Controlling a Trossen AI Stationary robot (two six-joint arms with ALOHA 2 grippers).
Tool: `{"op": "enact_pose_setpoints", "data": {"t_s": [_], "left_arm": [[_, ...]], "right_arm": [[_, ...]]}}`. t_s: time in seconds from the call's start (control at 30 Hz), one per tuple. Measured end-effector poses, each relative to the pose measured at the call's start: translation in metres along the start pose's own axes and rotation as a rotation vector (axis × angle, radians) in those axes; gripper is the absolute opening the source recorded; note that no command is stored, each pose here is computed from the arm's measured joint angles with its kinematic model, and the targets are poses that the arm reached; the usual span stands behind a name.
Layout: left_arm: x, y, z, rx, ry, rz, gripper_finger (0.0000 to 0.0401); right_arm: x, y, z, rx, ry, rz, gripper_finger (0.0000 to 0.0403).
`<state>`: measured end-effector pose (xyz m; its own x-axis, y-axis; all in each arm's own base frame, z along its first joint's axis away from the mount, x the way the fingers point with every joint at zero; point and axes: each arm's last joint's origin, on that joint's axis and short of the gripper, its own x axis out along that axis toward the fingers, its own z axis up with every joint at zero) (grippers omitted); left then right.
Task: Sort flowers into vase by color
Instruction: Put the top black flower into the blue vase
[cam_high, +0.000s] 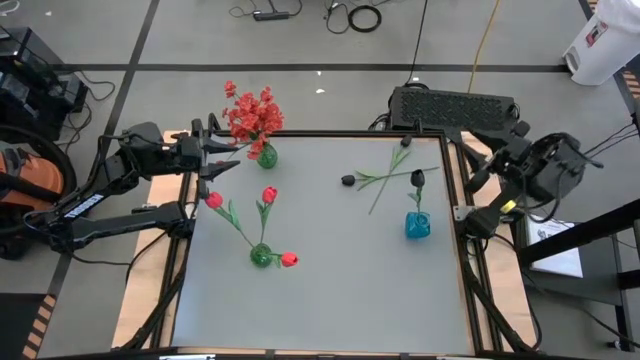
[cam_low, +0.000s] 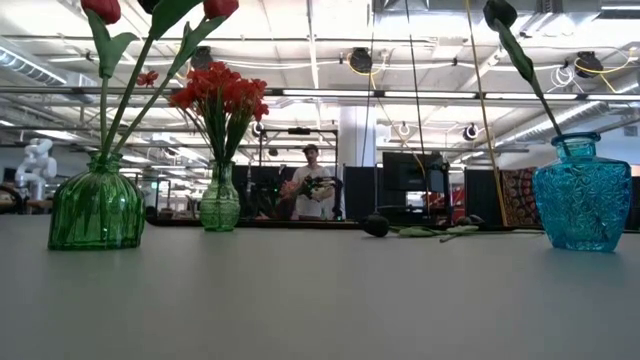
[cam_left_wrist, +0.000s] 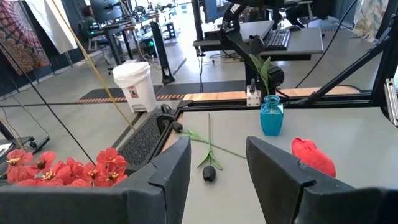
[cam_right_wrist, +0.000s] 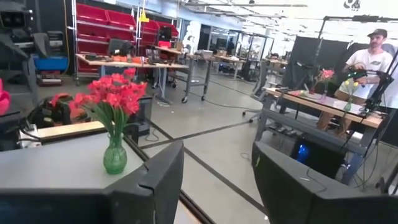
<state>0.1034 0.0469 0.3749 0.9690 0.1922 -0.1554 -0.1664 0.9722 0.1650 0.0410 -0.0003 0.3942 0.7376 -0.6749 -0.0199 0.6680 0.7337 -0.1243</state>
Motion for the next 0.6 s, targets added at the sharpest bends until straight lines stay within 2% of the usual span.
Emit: {"op": "enact_pose_setpoints", "data": {"t_s": [0.6], "left_arm": [[0.000,0.000,0.000,0.000,0.000,0.000,0.0164]], "right_arm": [[0.000,0.008,0.008,0.026,-0.010,-0.005,0.0182]]}}
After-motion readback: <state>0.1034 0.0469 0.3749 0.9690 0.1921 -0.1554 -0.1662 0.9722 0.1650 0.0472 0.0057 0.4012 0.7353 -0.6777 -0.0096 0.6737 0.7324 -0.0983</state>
